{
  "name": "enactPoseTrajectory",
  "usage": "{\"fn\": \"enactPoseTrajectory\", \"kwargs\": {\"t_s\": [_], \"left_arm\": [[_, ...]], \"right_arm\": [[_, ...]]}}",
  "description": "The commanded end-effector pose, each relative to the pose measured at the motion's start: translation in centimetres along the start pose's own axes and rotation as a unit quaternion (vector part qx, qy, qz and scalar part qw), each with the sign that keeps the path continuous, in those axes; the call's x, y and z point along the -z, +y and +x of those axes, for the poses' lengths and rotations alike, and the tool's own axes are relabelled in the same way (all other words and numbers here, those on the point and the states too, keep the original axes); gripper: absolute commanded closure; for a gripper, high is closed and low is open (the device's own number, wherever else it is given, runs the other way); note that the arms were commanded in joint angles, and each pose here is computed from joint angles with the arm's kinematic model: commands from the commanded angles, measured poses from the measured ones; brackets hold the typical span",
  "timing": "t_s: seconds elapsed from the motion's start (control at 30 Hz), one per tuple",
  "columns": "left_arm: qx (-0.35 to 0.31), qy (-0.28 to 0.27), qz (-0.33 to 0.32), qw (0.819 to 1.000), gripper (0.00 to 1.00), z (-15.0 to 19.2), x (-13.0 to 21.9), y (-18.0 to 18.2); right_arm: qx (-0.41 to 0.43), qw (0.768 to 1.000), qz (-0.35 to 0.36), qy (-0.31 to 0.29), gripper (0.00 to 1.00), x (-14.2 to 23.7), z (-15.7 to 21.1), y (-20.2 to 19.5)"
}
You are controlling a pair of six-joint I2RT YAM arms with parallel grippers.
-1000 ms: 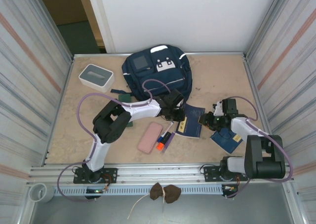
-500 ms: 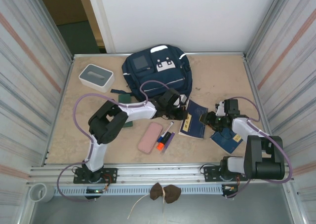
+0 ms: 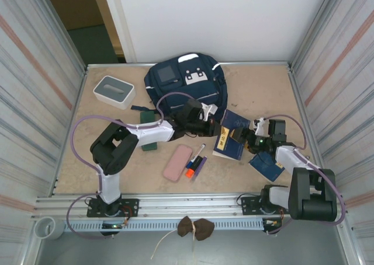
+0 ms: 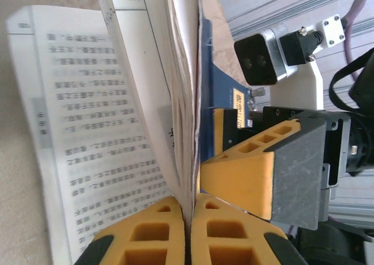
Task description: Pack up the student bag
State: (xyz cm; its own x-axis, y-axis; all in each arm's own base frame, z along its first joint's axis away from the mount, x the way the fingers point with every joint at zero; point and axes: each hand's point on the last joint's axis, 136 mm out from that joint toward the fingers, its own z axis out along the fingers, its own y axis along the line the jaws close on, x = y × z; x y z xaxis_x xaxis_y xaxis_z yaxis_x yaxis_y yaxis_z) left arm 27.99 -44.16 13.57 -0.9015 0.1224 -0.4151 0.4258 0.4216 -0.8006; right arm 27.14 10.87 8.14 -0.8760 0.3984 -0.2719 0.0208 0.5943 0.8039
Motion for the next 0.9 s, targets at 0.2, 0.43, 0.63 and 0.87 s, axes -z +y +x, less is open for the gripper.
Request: {"fn": "enactPoseTrajectory", "kwargs": {"t_s": [0.2, 0.43, 0.63, 0.87], "left_arm": [[-0.017, -0.038, 0.100, 0.994, 1.00, -2.5, 4.1, -5.1], [-0.037, -0.047, 0.045, 0.997, 0.95, -3.8, 5.6, -2.7], [-0.162, -0.078, -0.135, 0.974, 0.50, -7.3, 10.6, 2.0], [-0.309, -0.020, -0.314, 0.898, 0.34, -10.8, 13.2, 8.1]], "right_arm": [[0.075, 0.986, -0.148, -0.021, 0.42, 1.3, -1.0, 6.6], [0.080, 0.989, -0.119, -0.043, 1.00, 2.4, -1.4, 7.0], [0.055, 0.996, -0.046, -0.057, 1.00, 4.0, -3.0, 7.0], [0.038, 0.998, -0.023, -0.052, 1.00, 4.9, -4.3, 7.9]]}}
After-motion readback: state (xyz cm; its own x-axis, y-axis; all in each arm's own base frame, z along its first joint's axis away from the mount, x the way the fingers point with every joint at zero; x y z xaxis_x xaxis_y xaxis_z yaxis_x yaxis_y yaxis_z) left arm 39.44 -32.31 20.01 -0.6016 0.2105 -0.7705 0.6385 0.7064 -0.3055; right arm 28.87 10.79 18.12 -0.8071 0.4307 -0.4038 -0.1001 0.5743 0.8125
